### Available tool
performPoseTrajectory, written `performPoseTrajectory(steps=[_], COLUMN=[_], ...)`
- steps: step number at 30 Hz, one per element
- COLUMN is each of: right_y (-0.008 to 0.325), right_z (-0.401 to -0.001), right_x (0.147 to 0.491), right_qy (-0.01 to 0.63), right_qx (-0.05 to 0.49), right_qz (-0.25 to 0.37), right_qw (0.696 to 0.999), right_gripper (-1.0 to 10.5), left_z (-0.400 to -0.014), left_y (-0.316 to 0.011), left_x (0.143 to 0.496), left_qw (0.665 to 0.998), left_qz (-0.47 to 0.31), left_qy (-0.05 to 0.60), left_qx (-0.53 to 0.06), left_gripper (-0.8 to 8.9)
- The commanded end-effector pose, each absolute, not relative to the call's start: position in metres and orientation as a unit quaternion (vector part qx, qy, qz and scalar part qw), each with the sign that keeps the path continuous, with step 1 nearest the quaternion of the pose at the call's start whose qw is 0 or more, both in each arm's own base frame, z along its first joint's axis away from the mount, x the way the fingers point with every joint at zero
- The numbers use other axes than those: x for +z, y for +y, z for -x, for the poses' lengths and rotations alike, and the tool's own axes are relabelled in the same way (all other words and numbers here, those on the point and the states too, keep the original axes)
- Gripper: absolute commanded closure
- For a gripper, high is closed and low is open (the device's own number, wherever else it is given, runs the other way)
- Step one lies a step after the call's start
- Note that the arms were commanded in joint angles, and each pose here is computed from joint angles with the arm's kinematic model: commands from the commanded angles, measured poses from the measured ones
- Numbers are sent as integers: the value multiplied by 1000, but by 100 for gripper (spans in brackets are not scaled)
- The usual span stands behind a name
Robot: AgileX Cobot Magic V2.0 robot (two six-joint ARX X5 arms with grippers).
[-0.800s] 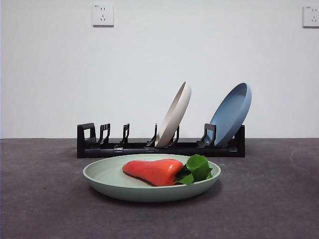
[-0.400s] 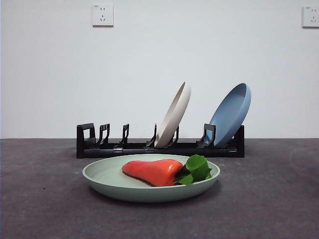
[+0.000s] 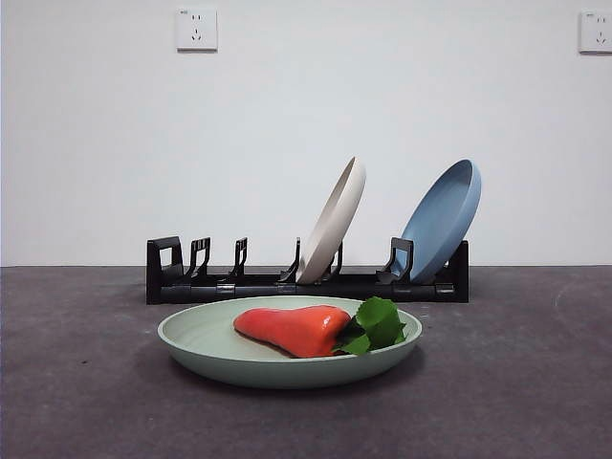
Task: Take the green plate from the plate rack,put the plate on the table,take the carrot from the table,put the carrot in the plate
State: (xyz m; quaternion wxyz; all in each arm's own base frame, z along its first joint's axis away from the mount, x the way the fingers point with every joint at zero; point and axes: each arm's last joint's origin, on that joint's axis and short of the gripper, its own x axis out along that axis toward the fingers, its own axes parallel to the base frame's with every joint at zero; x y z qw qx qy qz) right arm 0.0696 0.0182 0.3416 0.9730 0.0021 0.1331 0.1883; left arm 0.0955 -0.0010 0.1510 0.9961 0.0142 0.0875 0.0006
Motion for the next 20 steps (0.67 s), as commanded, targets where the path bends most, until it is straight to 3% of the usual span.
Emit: performPoseTrajectory(steps=[1,7,14,20], right_y=[13,11,12,14], right_z=[-69,-77,-90,-94], right_x=[322,261,194,166], right_qy=[86,26,27,54], right_qx=[158,138,136,142], right_qz=[21,2,-51,-56], right_qw=[983,990,989,987], right_gripper=[946,946,946,946], left_z=[-96,-96,-96,-96], left_y=[-1,-1,-1,-1], left_x=[147,147,147,147], left_qw=[996,996,996,996], left_qz=[-12,-12,-12,-12], left_qy=[90,90,90,90], left_qx=[4,4,4,4], left_gripper=[817,817,817,817])
